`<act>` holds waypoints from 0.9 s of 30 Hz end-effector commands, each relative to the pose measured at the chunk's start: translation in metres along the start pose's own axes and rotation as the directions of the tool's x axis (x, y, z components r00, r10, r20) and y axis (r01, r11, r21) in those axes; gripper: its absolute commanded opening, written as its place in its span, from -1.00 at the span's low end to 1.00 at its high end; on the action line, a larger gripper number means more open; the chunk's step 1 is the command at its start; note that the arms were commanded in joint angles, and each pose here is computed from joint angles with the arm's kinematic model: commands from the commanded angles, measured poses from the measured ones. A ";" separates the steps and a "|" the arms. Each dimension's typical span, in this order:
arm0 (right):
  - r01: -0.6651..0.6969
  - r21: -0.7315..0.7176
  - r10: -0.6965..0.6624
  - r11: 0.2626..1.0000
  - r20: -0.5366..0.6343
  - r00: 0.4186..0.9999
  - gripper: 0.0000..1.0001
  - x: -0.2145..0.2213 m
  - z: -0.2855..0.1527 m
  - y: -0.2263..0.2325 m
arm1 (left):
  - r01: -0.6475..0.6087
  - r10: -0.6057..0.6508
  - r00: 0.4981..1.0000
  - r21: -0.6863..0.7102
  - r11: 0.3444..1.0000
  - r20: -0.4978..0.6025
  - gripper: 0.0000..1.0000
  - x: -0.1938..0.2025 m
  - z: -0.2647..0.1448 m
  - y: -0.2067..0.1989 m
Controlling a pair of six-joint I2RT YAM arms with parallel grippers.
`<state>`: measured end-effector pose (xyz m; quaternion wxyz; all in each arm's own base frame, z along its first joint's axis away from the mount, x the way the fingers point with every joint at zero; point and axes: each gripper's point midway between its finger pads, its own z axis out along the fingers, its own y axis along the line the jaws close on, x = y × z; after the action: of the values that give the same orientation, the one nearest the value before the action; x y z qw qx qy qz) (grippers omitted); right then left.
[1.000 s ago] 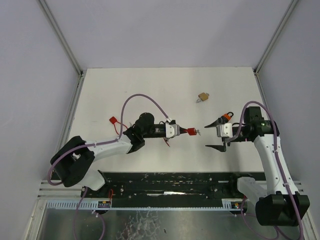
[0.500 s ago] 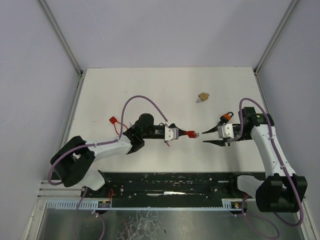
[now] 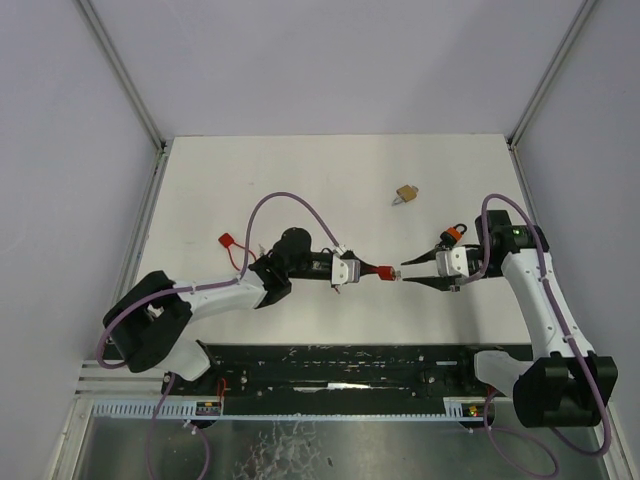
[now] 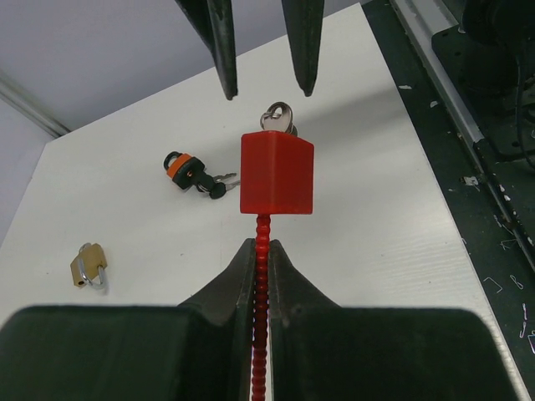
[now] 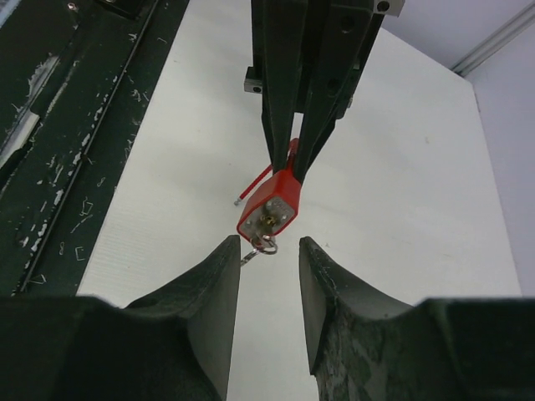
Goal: Lock with the key
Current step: Lock the lock.
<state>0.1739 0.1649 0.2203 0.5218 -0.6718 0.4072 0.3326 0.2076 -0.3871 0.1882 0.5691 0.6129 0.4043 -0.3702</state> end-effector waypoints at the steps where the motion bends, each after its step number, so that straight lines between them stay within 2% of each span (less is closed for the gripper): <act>1: 0.059 0.026 -0.059 0.998 0.014 0.998 -0.19 -0.008 0.004 -0.012 | -0.047 0.047 0.998 0.012 0.999 0.037 -0.99 -0.014 0.007 0.005; 10: 0.048 0.013 -0.047 0.999 -0.029 0.998 -0.36 -0.001 0.009 -0.015 | -0.046 0.045 0.998 0.014 0.999 0.033 -0.99 -0.014 0.007 0.004; 17: 0.062 0.008 -0.061 0.998 -0.069 0.996 -0.31 0.000 0.005 -0.012 | -0.056 0.056 0.998 -0.003 0.998 0.036 -0.99 -0.016 0.004 0.005; 27: 0.072 -0.026 -0.074 0.997 -0.067 0.995 -0.23 -0.004 0.005 -0.002 | -0.060 0.061 0.997 -0.007 0.998 0.040 -0.99 -0.017 0.004 0.006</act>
<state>0.1795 0.1698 0.2200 0.5158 -0.6966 0.4036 0.2928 0.2052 -0.3898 0.1856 0.5614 0.6176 0.4052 -0.3730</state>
